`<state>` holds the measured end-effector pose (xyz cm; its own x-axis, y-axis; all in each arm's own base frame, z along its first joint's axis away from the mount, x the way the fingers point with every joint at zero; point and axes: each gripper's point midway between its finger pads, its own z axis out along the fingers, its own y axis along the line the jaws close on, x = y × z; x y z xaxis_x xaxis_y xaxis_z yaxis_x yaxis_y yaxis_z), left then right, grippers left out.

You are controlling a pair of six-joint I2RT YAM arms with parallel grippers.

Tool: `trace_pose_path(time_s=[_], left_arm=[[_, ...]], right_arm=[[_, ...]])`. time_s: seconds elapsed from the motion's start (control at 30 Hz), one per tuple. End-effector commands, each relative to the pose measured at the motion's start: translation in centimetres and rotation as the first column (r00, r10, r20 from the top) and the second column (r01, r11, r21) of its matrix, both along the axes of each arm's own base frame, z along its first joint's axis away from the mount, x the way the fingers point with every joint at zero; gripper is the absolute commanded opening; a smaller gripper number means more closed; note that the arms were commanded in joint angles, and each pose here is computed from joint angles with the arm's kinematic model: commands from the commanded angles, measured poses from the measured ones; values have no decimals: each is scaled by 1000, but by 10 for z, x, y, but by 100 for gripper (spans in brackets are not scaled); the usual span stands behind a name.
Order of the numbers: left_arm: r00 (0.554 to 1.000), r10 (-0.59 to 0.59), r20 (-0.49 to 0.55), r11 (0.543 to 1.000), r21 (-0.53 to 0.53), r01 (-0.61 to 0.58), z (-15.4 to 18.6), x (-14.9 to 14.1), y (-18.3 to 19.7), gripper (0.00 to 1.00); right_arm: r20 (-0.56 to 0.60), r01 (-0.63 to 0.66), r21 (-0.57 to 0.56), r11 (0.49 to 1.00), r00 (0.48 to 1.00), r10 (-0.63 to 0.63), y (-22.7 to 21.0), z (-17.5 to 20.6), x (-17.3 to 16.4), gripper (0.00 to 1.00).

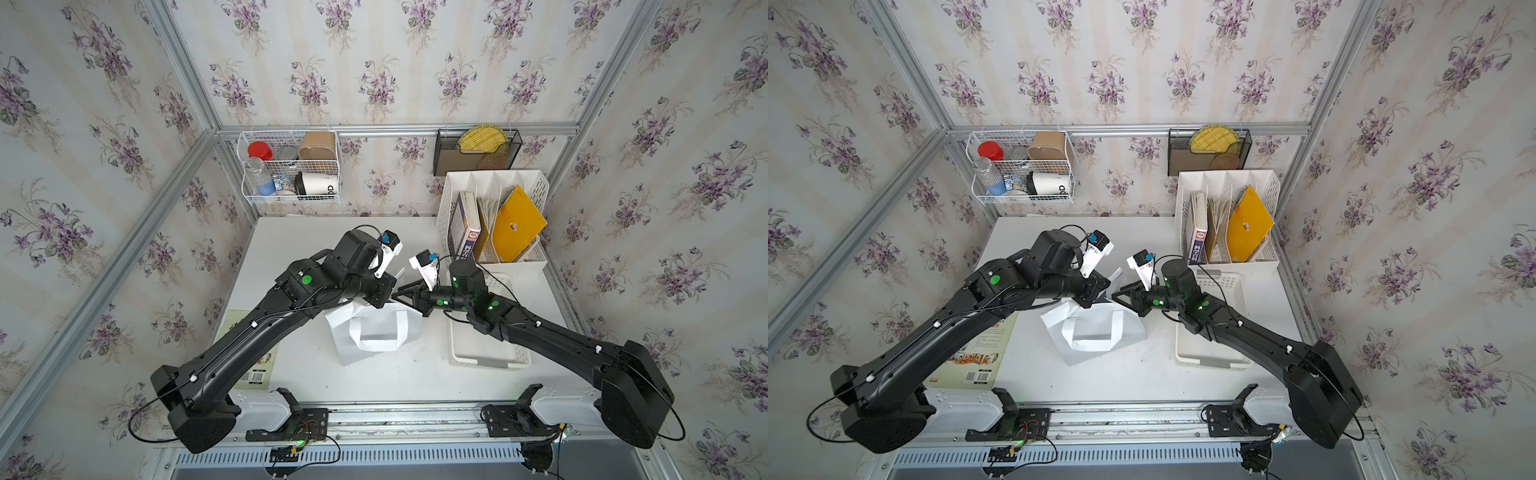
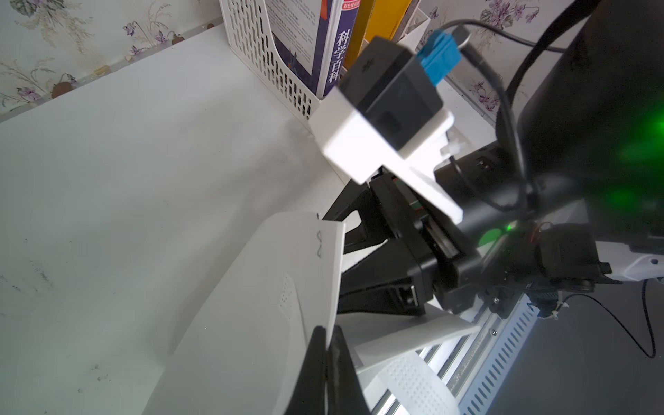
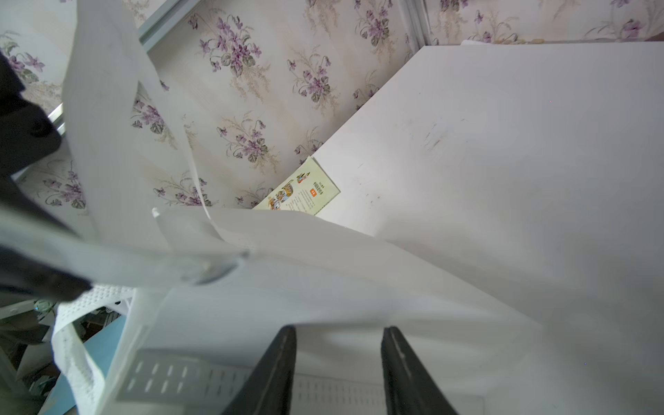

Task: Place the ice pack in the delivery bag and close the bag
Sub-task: Seal the delivery bag at the center of the board.

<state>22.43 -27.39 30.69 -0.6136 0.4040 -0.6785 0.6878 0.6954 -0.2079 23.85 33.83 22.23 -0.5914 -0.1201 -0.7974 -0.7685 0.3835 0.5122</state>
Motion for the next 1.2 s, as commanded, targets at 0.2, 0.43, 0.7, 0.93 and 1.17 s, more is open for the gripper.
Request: trace_pose_path(time_s=[0.2,0.43,0.7,0.93,1.17], left_arm=[[998,-58,12,998,-20,58,3,-4,-10,0],[999,-13,39,1000,7,13,2,2,-2,0],[999,-5,47,1000,14,4,2,4,0,0],[999,-6,46,1000,17,5,1,4,0,0],[999,-5,44,1000,10,4,2,4,-1,0]], right_arm=[[45,115,-18,993,992,-114,-6,-2,16,56],[158,218,24,976,963,-219,-45,20,7,78],[172,197,112,974,962,-214,-76,25,-33,85],[186,113,196,974,971,-150,-82,30,-60,86],[216,91,220,971,966,-140,-83,36,-64,86]])
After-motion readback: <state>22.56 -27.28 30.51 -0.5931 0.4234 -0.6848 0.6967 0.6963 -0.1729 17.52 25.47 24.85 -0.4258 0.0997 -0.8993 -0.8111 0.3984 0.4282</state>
